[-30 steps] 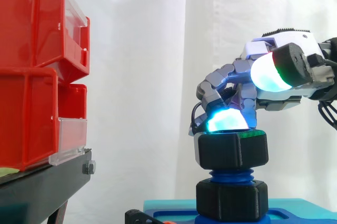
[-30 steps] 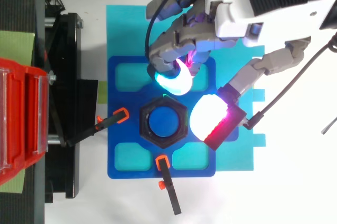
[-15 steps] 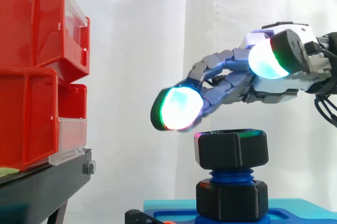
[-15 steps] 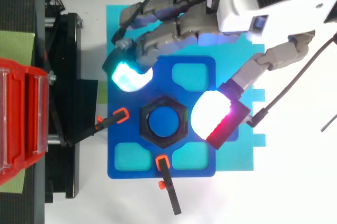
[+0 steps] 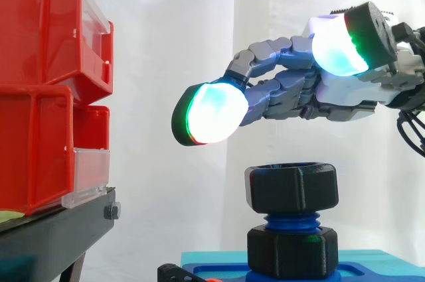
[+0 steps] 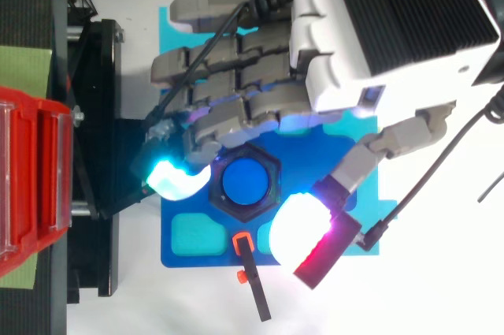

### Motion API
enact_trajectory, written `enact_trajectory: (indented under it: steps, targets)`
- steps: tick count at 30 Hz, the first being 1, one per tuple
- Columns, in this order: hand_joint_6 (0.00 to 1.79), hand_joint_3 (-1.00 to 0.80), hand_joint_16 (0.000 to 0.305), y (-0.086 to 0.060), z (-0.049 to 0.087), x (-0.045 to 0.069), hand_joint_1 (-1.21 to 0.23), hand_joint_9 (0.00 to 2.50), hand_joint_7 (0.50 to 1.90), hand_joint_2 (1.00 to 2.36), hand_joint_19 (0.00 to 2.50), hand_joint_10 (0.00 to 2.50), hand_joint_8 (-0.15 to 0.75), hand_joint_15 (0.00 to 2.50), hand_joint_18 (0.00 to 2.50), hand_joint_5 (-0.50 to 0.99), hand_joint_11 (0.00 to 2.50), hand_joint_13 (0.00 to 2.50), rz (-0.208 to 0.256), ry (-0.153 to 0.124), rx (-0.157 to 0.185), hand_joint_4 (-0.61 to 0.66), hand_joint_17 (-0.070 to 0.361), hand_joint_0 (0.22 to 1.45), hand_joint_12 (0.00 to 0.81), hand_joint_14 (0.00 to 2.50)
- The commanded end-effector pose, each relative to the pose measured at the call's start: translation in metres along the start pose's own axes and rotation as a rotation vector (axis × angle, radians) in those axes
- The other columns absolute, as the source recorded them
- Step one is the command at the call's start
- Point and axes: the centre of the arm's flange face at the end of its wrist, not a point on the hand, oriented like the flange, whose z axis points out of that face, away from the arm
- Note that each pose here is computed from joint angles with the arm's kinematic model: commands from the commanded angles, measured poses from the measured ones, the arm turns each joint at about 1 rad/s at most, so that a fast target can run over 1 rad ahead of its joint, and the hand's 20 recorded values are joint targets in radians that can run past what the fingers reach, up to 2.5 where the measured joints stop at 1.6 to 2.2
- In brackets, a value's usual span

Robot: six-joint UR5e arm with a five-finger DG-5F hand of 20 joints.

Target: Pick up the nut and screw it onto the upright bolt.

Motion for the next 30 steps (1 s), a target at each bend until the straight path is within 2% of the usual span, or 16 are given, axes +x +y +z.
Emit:
enact_trajectory:
  steps: [1,12,14,17,24,27,28,30]
  targets:
    - [0.5,-0.5,0.031,0.005,0.003,0.003,-0.2,0.34,0.57,1.0,0.0,0.0,0.174,0.0,0.0,-0.22,0.0,0.18,0.001,0.002,-0.003,0.06,0.07,0.45,0.27,0.0]
    - [0.5,-0.5,0.032,0.008,0.006,0.006,-0.21,0.34,0.58,1.0,0.0,0.0,0.175,0.0,0.0,-0.22,0.0,0.19,-0.001,-0.005,-0.01,0.06,0.071,0.45,0.27,0.0]
    - [0.5,-0.5,0.032,0.001,0.007,0.016,-0.21,0.34,0.59,1.0,0.0,0.0,0.176,0.0,0.0,-0.22,0.0,0.2,0.009,0.002,-0.008,0.06,0.071,0.45,0.27,0.0]
    - [0.5,-0.5,0.031,0.001,0.009,0.018,-0.21,0.34,0.59,1.0,0.0,0.0,0.179,0.0,0.0,-0.22,0.0,0.21,0.016,-0.009,-0.012,0.07,0.07,0.45,0.269,0.0]
    - [0.5,-0.5,0.031,-0.003,0.005,0.018,-0.21,0.35,0.61,1.0,0.0,0.0,0.182,0.0,0.0,-0.21,0.0,0.22,0.022,0.007,-0.007,0.08,0.07,0.45,0.269,0.0]
    - [0.5,-0.5,0.031,-0.009,-0.001,0.028,-0.21,0.35,0.62,1.0,0.0,0.0,0.184,0.0,0.0,-0.21,0.0,0.22,0.027,0.021,0.002,0.08,0.07,0.45,0.269,0.0]
    - [0.5,-0.5,0.031,-0.011,-0.002,0.031,-0.21,0.35,0.62,1.0,0.0,0.0,0.184,0.0,0.0,-0.21,0.0,0.22,0.027,0.017,0.002,0.08,0.07,0.45,0.269,0.0]
    - [0.5,-0.5,0.031,-0.012,-0.002,0.03,-0.21,0.36,0.62,1.0,0.0,0.0,0.188,0.0,0.0,-0.21,0.0,0.23,0.023,0.006,-0.004,0.09,0.069,0.46,0.269,0.0]
